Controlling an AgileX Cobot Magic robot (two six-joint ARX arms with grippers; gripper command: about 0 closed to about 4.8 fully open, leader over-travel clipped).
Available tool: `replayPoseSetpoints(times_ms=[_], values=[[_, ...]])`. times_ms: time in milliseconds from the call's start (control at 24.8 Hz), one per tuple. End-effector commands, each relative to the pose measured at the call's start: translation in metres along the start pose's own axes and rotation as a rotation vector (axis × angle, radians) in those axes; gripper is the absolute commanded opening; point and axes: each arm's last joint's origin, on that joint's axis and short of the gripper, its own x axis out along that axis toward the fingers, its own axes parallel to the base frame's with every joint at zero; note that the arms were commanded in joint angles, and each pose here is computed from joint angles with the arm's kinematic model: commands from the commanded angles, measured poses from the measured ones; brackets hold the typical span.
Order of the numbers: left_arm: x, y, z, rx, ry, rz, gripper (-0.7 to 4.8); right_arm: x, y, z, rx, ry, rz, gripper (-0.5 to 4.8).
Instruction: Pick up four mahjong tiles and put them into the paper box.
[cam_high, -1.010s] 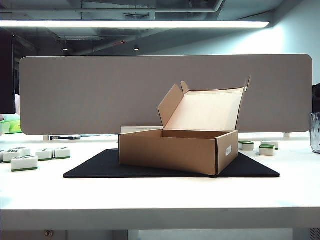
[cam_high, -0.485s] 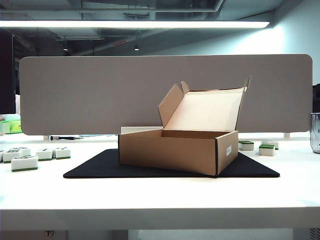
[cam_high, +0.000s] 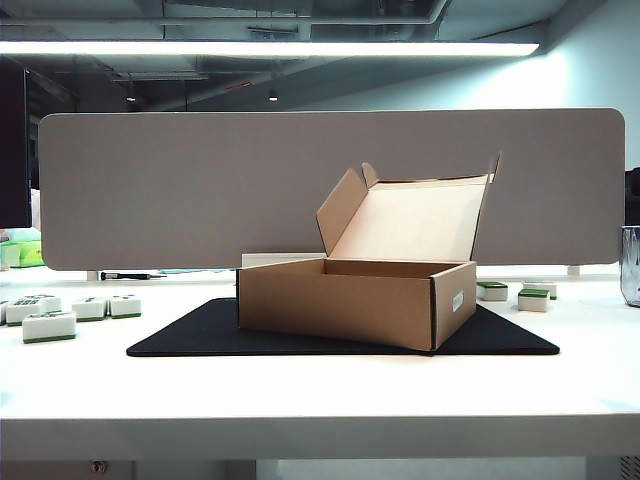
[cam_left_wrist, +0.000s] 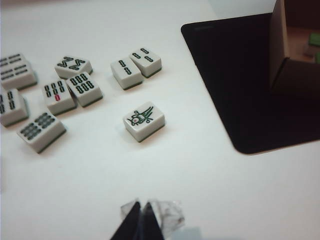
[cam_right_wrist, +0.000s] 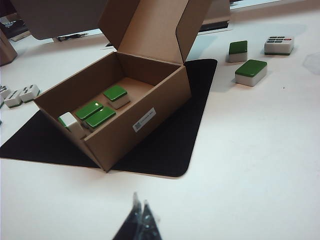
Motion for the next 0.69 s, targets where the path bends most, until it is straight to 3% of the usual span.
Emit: replayPoseSetpoints(times_ms=[40,202,363,565,686], values=[[-0.009,0.0,0.002,0.053,-0.075,0.032,-0.05,-0.001,0.001,0.003,-0.007,-0.024,0.004,-0.01],[-0.016,-0.003,-0.005,0.057,-0.231,0.06,-0.05,-0.001,0.001,0.003,-0.007,-0.024,0.004,-0.01],[-0.005,-0.003,-0.026,-0.103,-0.302,0.098,-0.05,-0.001,0.001,0.003,-0.007,-0.024,0.005,-0.01],[0.007,-0.003,-0.048,-0.228,-0.33,0.154,-0.05,-0.001,0.001,0.003,-0.007,-0.024,0.005,-0.01],[0.01,-0.004,-0.056,-0.229,-0.318,0.154,-0.05,-0.001,0.001,0.003,-0.007,-0.024,0.004,-0.01]])
